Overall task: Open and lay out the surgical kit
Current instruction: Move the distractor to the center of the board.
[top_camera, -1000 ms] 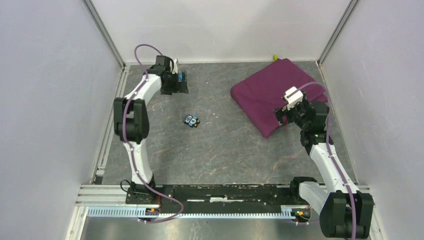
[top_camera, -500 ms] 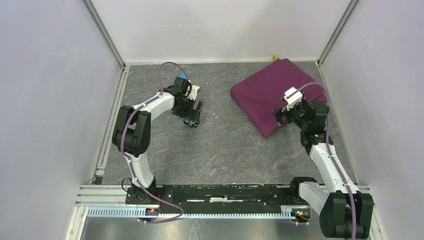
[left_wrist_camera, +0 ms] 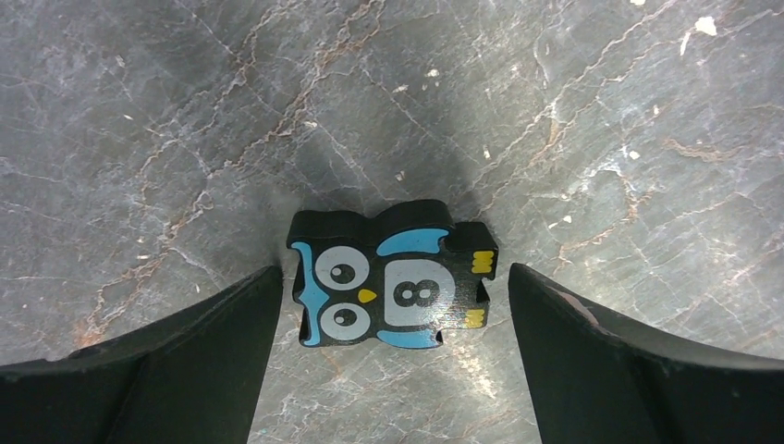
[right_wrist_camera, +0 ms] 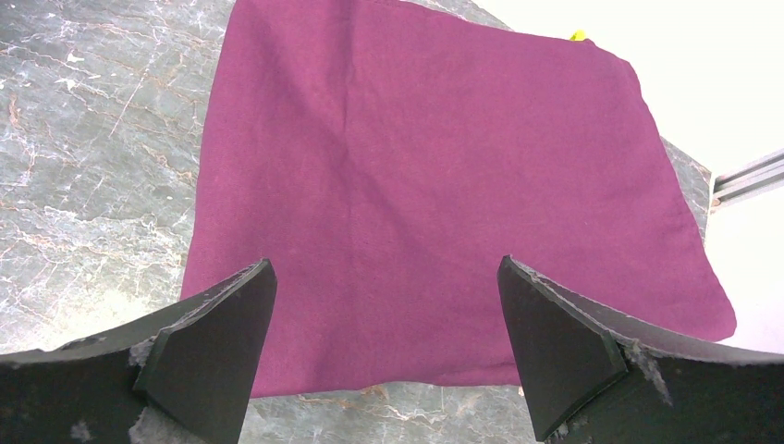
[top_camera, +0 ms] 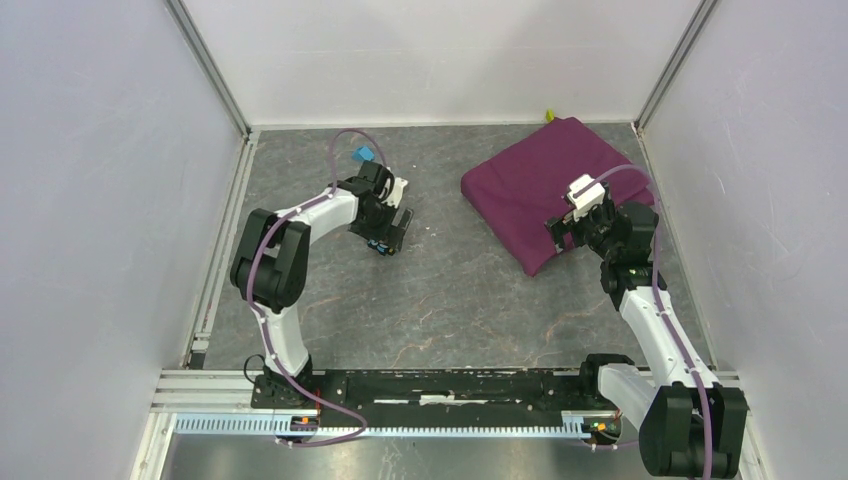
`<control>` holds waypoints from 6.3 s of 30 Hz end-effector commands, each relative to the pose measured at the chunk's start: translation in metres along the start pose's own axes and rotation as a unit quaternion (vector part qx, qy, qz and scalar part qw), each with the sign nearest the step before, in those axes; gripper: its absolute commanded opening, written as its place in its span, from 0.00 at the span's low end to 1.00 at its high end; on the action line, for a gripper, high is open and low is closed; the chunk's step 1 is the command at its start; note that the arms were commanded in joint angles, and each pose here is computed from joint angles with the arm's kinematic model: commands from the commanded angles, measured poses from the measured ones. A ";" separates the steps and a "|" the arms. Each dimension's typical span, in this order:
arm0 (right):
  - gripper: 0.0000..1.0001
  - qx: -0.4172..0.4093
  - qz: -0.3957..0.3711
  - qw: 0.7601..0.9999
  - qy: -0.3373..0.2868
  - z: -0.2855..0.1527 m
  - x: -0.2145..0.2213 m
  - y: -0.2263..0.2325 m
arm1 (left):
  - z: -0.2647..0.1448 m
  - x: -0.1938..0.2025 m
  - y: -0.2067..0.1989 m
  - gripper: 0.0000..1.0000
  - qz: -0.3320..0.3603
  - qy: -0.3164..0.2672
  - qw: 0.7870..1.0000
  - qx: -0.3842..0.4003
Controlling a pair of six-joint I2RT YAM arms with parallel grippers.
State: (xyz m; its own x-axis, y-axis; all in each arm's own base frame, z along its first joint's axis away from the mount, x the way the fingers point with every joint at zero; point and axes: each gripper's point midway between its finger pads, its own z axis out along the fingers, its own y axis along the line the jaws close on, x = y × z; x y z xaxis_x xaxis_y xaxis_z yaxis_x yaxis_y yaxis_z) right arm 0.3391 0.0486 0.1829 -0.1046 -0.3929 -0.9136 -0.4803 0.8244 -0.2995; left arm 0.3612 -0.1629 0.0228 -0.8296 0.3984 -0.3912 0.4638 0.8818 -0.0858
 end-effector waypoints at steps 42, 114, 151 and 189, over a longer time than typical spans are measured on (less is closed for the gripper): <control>0.97 0.006 -0.019 1.000 -0.016 0.000 -0.015 -0.008 | 0.024 -0.179 0.272 0.74 -0.284 -0.194 0.923 -0.170; 0.97 0.033 0.003 0.998 0.047 0.014 0.013 -0.005 | 0.055 -0.237 0.167 0.94 -0.279 -0.262 0.922 -0.058; 0.97 0.029 -0.001 0.998 0.061 0.018 0.021 -0.005 | 0.009 -0.173 0.243 0.97 -0.341 -0.235 0.908 -0.070; 0.97 0.031 -0.001 0.997 0.070 0.019 0.026 -0.007 | 0.054 -0.150 0.224 0.69 -0.446 -0.200 0.871 -0.048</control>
State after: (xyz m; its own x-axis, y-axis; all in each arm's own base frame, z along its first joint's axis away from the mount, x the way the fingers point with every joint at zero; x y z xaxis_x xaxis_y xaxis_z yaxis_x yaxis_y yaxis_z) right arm 0.3519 0.0417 0.1461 -0.2608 -0.4436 -0.8574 -0.4399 0.8452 -0.3034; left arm 0.5979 -0.0341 0.0394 -0.6501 -0.5204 -0.5536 -0.2963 0.8446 -0.4460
